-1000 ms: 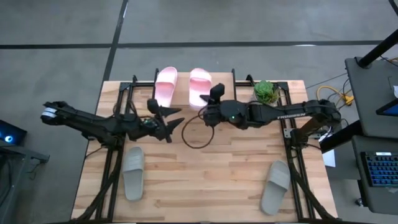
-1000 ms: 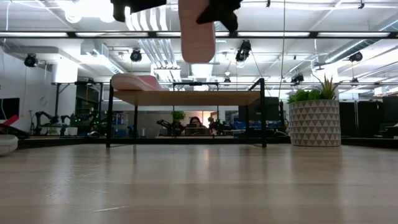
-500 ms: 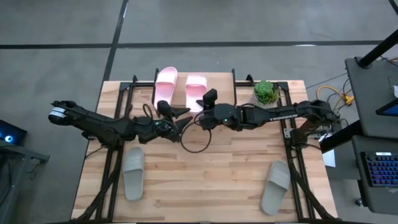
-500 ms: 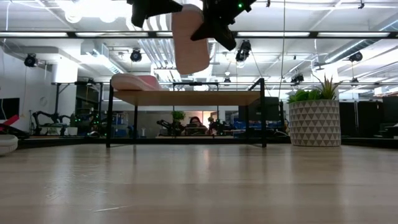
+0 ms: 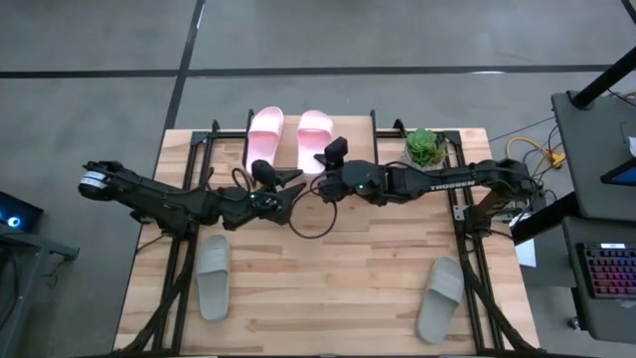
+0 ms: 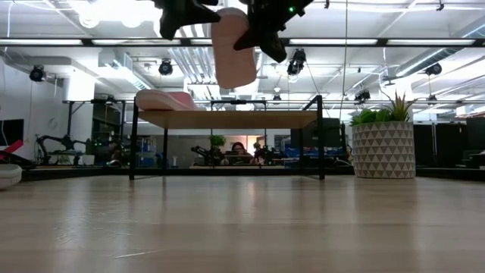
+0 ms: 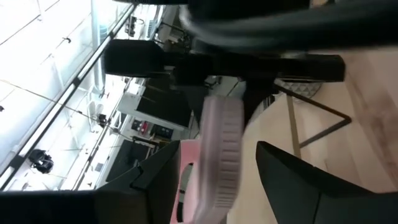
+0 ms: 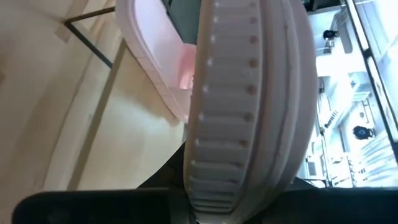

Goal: Pick and place slides into the shelf
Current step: Put the pink slipper on the shelf

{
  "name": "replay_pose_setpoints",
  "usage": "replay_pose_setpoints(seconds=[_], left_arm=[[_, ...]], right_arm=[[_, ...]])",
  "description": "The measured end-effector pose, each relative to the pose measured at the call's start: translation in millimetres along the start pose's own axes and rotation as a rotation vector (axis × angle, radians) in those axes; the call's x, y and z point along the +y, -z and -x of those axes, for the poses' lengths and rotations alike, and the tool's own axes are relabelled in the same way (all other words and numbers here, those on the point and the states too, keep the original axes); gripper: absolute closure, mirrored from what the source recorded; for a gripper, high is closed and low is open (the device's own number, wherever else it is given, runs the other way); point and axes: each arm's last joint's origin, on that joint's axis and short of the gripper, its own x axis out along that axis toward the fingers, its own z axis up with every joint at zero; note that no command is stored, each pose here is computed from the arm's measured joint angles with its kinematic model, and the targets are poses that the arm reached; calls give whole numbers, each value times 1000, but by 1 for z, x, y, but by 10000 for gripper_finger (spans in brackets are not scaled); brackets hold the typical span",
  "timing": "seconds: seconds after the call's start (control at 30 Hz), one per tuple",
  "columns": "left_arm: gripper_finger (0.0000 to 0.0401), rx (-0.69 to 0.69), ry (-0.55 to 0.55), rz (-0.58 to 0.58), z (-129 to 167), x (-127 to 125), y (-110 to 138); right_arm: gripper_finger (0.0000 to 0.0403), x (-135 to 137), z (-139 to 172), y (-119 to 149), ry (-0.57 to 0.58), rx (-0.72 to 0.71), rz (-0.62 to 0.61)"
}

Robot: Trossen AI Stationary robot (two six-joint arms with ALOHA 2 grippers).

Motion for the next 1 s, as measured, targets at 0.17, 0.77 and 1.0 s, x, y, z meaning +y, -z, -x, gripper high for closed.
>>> replay_pose_setpoints(seconds=[0.17, 0.77, 1.0], left_arm=[[207, 41, 8, -29, -7, -3, -2], [207, 178, 23, -113, -39, -5, -20], [232, 204, 17, -119, -41, -6, -22]], right_arm=[[344, -1, 0, -1, 4, -12, 7], [344, 0, 0, -1, 0, -9, 10], [344, 0, 0, -1, -3, -8, 11]])
